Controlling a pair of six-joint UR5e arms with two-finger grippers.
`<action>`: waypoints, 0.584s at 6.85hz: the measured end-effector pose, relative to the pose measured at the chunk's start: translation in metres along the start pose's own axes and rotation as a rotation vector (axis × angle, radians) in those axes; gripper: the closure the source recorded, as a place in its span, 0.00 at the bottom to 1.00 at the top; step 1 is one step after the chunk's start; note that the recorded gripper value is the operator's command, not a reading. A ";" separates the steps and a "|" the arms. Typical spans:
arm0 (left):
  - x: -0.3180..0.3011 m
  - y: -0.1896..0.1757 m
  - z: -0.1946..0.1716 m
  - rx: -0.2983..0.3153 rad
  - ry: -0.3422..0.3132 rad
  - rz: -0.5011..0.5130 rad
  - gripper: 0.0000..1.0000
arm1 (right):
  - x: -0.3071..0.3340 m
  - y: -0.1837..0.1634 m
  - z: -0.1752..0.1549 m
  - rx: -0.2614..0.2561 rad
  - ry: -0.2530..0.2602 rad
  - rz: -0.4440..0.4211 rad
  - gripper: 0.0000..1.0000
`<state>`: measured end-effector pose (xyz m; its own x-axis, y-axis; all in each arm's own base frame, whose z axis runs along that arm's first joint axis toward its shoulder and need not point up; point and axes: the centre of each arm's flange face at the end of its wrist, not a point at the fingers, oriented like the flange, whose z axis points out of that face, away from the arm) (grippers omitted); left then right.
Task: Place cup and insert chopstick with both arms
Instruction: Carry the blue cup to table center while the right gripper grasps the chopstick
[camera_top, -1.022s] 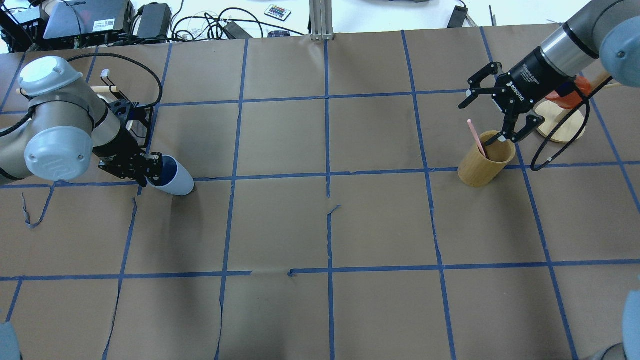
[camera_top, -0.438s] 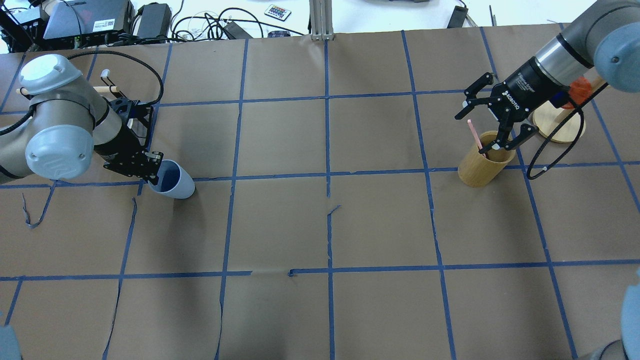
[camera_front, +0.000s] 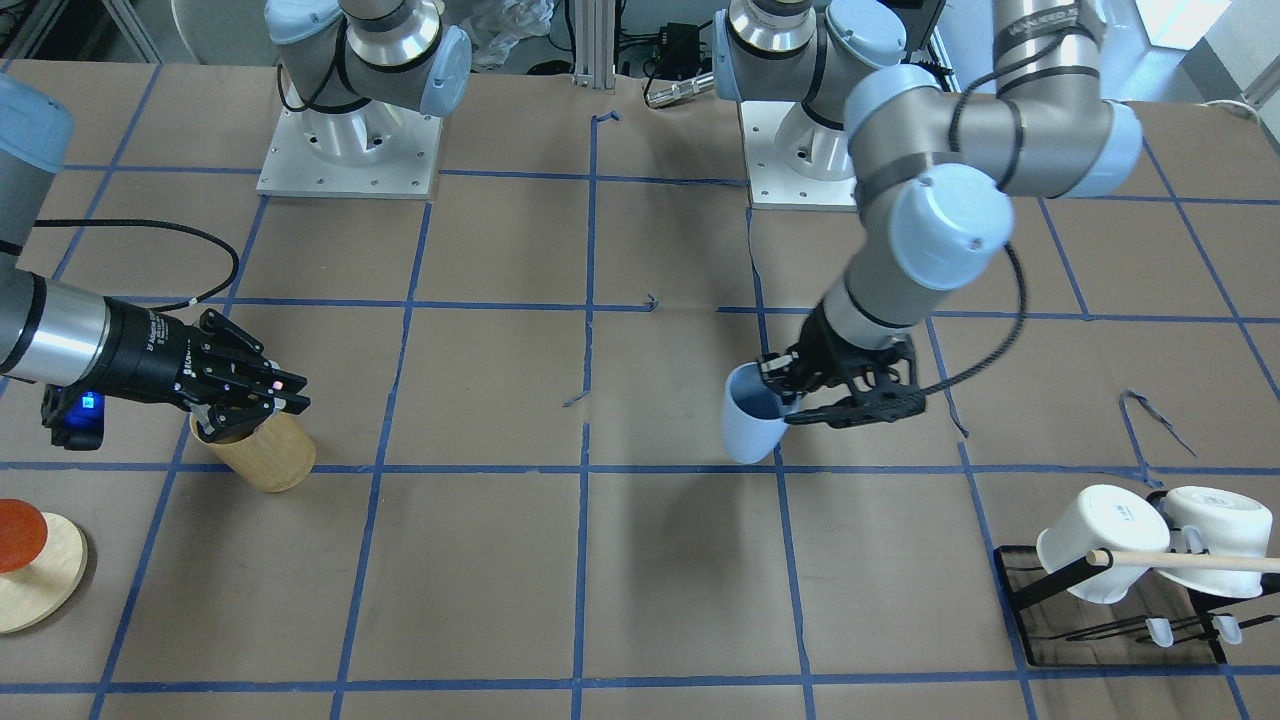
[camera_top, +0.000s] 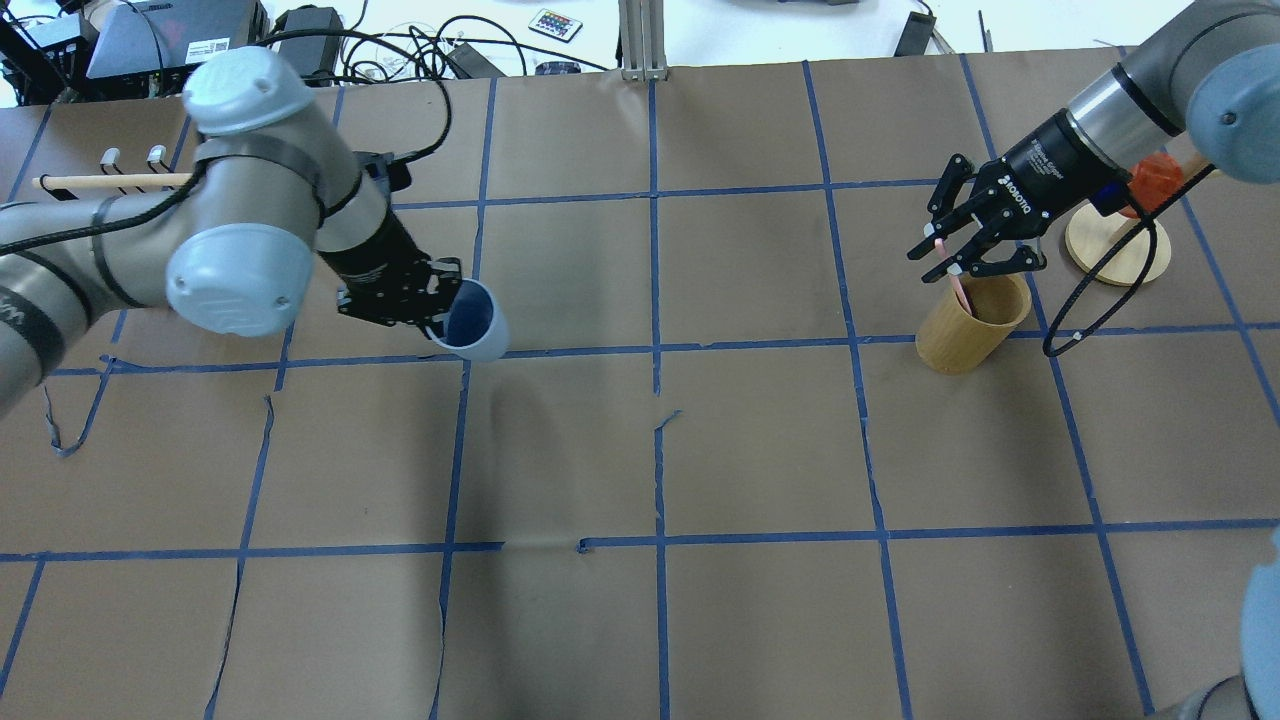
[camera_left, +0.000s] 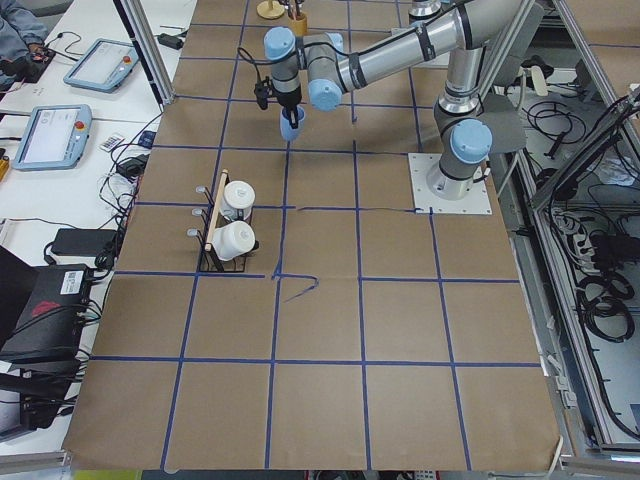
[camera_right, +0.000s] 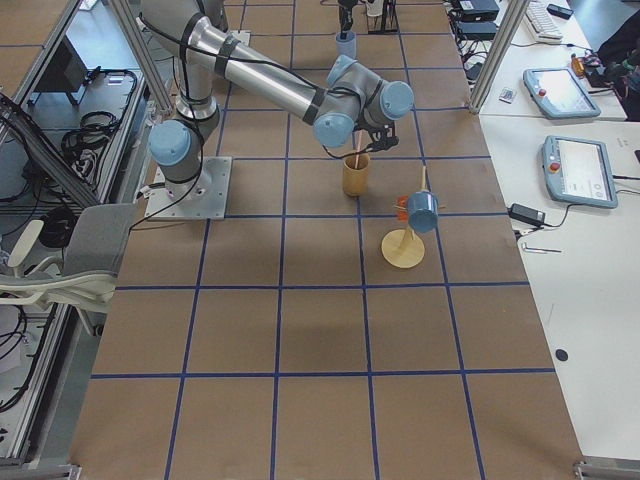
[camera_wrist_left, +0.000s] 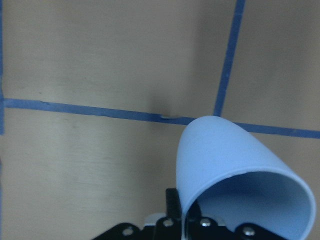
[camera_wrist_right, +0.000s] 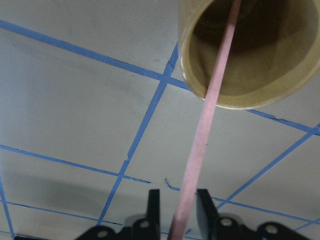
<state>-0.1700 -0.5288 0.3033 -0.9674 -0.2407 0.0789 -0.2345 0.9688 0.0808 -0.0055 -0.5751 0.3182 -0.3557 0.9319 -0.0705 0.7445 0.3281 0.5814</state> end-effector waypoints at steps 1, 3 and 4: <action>0.051 0.021 0.010 0.020 0.007 -0.055 0.99 | 0.000 0.001 -0.002 0.002 -0.001 0.001 1.00; 0.097 0.035 0.032 0.032 0.007 -0.084 0.99 | 0.000 0.006 -0.008 0.009 -0.005 0.010 1.00; 0.109 0.033 0.037 0.038 0.010 -0.089 0.97 | 0.002 0.010 -0.012 0.012 -0.007 0.026 1.00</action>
<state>-0.2867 -0.5204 0.2776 -0.9415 -0.3268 0.0827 -0.3236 0.9449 0.0499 -0.0049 -0.5721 0.3337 -0.3319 0.9413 -0.0613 0.7605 0.3054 0.5731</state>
